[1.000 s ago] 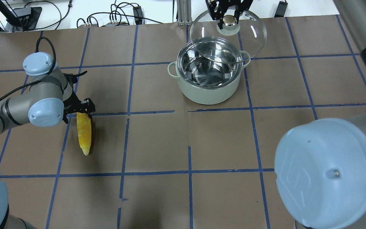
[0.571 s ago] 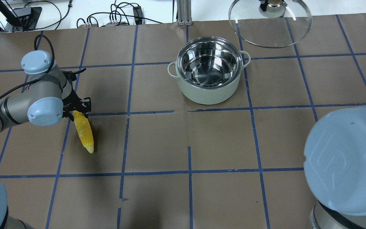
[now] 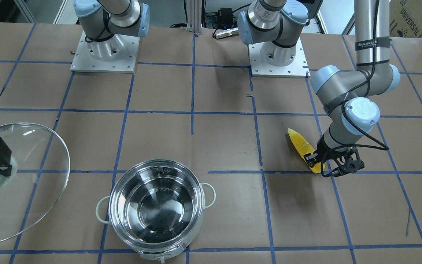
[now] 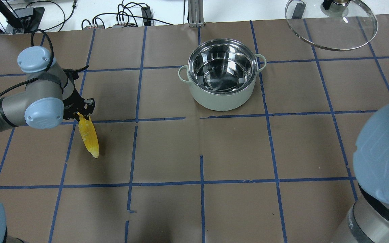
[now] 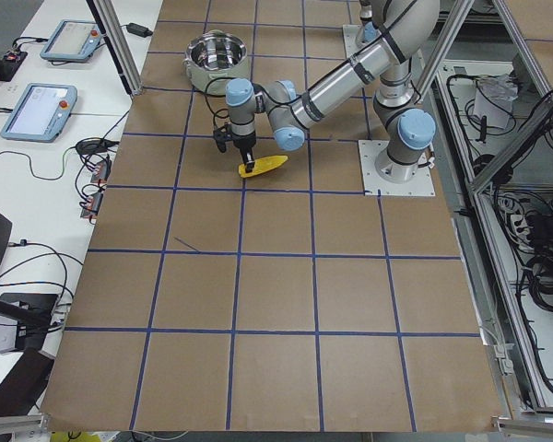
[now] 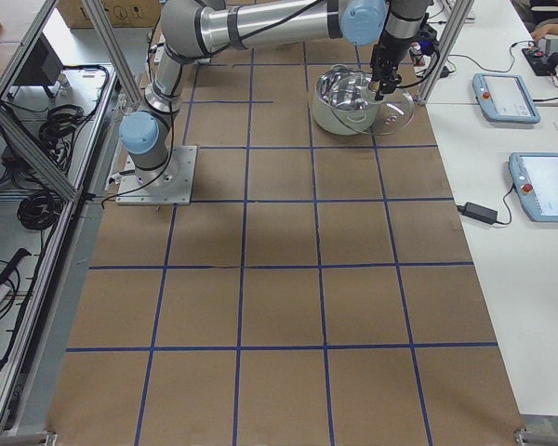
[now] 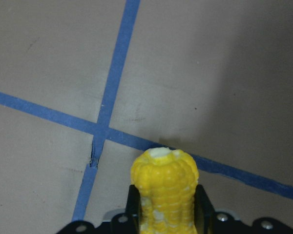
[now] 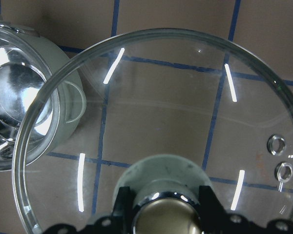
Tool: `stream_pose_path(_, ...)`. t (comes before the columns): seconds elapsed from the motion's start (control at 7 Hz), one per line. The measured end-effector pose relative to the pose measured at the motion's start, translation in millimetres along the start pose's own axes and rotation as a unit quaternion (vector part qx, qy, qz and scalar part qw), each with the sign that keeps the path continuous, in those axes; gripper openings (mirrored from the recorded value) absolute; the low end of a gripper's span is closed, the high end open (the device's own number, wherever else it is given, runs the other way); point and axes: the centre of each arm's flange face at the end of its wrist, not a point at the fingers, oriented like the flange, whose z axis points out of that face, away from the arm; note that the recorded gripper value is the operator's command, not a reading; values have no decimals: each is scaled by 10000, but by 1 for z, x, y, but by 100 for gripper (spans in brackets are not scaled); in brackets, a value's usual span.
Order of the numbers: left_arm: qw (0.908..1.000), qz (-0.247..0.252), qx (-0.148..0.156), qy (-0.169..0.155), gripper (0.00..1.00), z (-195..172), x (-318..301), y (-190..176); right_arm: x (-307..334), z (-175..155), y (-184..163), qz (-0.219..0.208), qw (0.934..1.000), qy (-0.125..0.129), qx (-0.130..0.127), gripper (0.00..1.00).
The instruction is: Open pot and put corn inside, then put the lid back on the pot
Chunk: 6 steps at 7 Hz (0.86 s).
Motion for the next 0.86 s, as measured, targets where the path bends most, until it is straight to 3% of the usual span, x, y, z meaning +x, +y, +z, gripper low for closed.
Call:
stream_pose_path(0.29,10000,56,-37,-4,12,-54,11,-5,1,5,-2,4,10000,-23,-39,12)
stream_pose_path(0.86,9992,-156,326,177,12,-147,116,34,1,7,-3,-6,10000,-19,-54,12)
